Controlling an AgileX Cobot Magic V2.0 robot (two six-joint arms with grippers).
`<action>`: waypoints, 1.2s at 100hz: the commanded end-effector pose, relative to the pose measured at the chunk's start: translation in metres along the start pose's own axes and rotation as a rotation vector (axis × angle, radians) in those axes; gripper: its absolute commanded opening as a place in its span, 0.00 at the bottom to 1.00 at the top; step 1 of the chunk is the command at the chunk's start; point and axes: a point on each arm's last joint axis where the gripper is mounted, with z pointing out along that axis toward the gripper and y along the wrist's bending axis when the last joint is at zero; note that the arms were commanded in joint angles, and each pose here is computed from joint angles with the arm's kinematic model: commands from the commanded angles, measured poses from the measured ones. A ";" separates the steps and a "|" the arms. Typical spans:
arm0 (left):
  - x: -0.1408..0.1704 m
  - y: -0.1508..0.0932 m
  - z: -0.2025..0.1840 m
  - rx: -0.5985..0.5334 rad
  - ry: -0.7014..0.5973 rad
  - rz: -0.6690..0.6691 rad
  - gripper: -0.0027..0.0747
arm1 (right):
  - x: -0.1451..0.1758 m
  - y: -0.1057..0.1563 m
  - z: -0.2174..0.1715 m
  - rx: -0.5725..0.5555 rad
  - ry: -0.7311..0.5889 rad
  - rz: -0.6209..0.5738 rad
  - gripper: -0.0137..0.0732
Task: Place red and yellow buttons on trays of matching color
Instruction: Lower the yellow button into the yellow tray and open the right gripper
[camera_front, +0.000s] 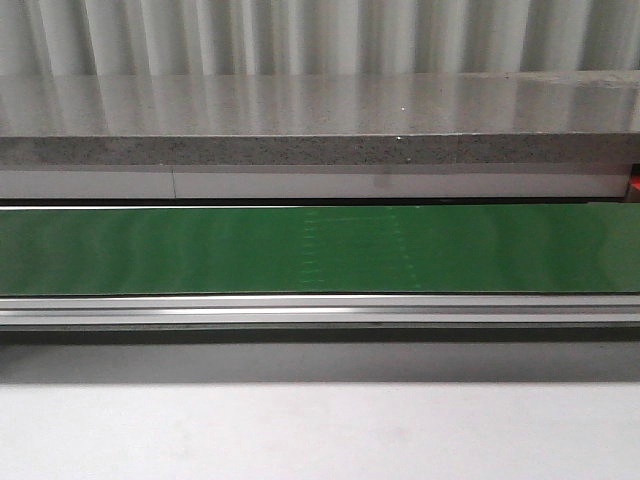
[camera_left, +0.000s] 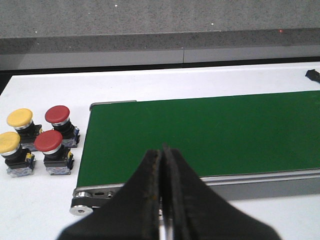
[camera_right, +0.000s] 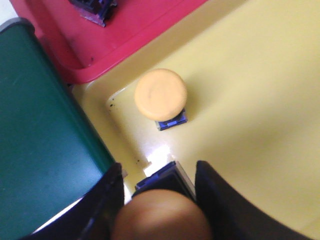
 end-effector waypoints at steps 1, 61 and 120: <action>-0.014 -0.001 -0.004 0.012 -0.099 -0.008 0.01 | -0.010 -0.001 -0.001 0.003 -0.077 0.005 0.28; -0.014 -0.001 -0.004 0.012 -0.099 -0.008 0.01 | -0.006 -0.014 0.050 0.049 0.050 0.047 0.28; -0.014 -0.001 -0.004 0.014 -0.099 -0.012 0.01 | -0.004 -0.015 0.055 0.053 0.068 0.049 0.28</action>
